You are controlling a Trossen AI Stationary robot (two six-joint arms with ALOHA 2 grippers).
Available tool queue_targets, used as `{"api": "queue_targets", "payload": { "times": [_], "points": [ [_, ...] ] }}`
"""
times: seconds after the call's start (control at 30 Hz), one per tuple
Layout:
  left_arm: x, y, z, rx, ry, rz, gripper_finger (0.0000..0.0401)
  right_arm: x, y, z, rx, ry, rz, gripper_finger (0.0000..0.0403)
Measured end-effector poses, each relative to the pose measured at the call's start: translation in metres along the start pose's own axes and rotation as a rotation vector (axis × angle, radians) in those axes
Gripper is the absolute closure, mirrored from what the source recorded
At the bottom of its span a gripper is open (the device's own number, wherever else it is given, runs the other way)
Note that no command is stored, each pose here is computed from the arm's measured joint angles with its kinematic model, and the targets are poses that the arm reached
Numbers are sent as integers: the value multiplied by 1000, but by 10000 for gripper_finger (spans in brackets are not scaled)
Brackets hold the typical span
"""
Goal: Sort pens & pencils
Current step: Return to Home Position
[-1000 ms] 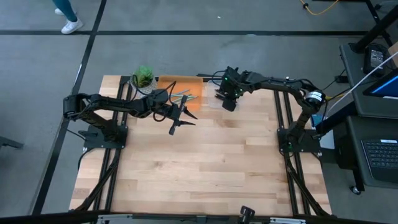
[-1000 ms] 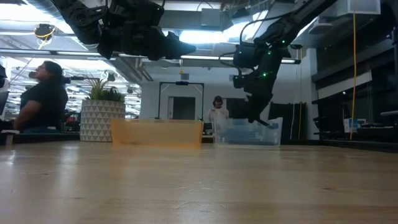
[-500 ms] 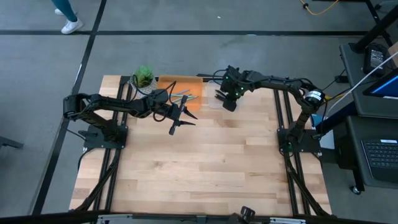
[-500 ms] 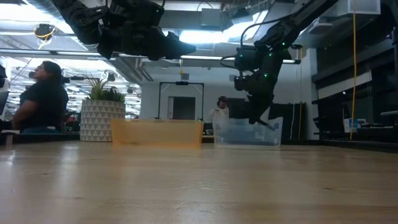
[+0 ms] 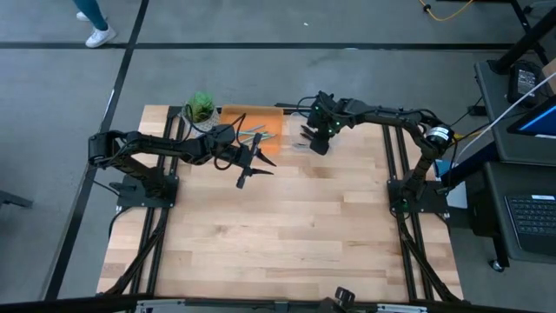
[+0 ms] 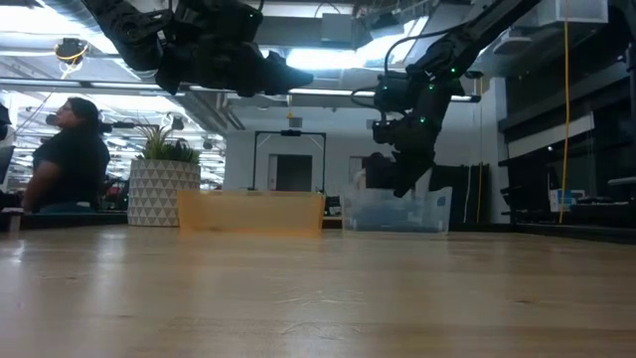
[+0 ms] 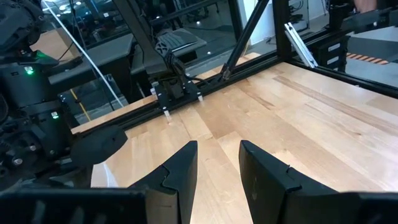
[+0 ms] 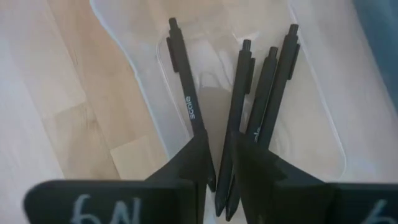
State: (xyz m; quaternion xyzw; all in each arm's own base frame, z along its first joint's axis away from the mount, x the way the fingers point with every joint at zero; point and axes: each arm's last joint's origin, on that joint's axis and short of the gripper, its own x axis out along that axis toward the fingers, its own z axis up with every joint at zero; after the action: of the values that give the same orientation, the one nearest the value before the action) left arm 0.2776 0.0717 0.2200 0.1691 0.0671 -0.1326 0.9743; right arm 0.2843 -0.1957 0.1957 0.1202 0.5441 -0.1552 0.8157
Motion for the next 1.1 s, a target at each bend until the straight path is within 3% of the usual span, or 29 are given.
{"api": "queue_targets", "payload": {
  "times": [0.27,0.37,0.5,0.67,0.87,1.1],
  "points": [
    [-1,4,0,17,19,88,289,-1,-1,7,-7,-73,-14,340],
    [-5,10,1,-27,27,157,289,-8,-2,13,-40,-152,-28,340],
    [-17,17,12,-77,-15,205,289,-33,3,16,-81,-242,14,340],
    [-38,16,34,-86,-54,231,289,-87,12,12,-121,-402,62,340],
    [-74,0,57,-158,-23,216,289,-143,31,-12,-189,-566,119,340],
    [-114,-31,79,-178,-28,157,289,-168,57,-67,-247,-683,147,340]
  ]
}}
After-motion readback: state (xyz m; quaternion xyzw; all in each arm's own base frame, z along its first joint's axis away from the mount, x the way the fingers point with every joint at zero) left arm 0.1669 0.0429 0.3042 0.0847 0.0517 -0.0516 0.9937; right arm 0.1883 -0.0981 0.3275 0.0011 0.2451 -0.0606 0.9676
